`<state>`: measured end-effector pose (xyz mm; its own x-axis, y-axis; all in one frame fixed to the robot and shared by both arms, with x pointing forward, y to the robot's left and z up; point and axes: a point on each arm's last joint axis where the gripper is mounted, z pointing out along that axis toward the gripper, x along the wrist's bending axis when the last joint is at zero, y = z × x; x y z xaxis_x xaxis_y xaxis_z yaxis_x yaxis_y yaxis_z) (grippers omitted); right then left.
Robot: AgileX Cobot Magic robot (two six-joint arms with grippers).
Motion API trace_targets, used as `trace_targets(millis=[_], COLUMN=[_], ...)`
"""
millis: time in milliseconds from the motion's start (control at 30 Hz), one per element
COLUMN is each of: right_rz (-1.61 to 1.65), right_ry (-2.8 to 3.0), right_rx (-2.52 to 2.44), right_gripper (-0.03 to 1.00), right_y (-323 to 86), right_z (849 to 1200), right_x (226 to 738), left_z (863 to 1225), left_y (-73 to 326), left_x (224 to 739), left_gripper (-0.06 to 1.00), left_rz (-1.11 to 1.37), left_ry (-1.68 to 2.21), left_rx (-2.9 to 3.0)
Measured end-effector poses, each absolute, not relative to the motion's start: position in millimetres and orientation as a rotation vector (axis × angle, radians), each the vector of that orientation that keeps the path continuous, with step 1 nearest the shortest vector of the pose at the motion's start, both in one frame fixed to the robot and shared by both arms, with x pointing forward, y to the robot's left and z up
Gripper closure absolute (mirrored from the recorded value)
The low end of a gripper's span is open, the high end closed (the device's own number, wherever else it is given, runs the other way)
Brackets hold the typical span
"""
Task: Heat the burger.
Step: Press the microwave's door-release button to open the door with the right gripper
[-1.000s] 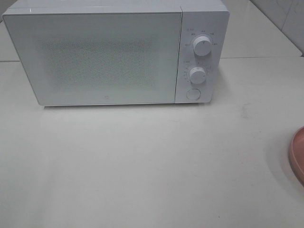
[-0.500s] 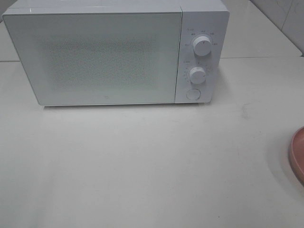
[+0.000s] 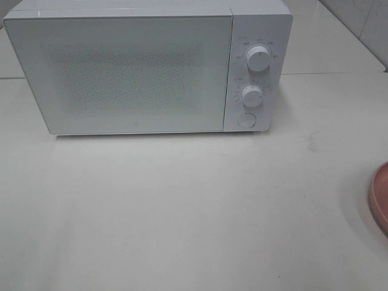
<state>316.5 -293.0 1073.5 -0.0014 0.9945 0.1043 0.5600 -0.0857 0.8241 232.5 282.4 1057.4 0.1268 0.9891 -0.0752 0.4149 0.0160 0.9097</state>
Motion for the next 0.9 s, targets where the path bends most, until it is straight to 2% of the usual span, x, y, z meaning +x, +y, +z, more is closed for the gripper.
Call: trace_targets(millis=[633, 900], right_rz=[0.980, 1.021], right_ry=[1.592, 1.547], right_rx=[1.691, 1.645], right_gripper=[0.22, 0.22], right_y=[-290, -290], right_z=[1067, 1043], right_x=[374, 397], left_z=[1057, 1057], left_y=[282, 282], left_x=[233, 233], left_gripper=[-0.03, -0.03], left_rz=[0.836, 0.836], left_ry=[1.422, 1.422], left_rx=[1.539, 1.539])
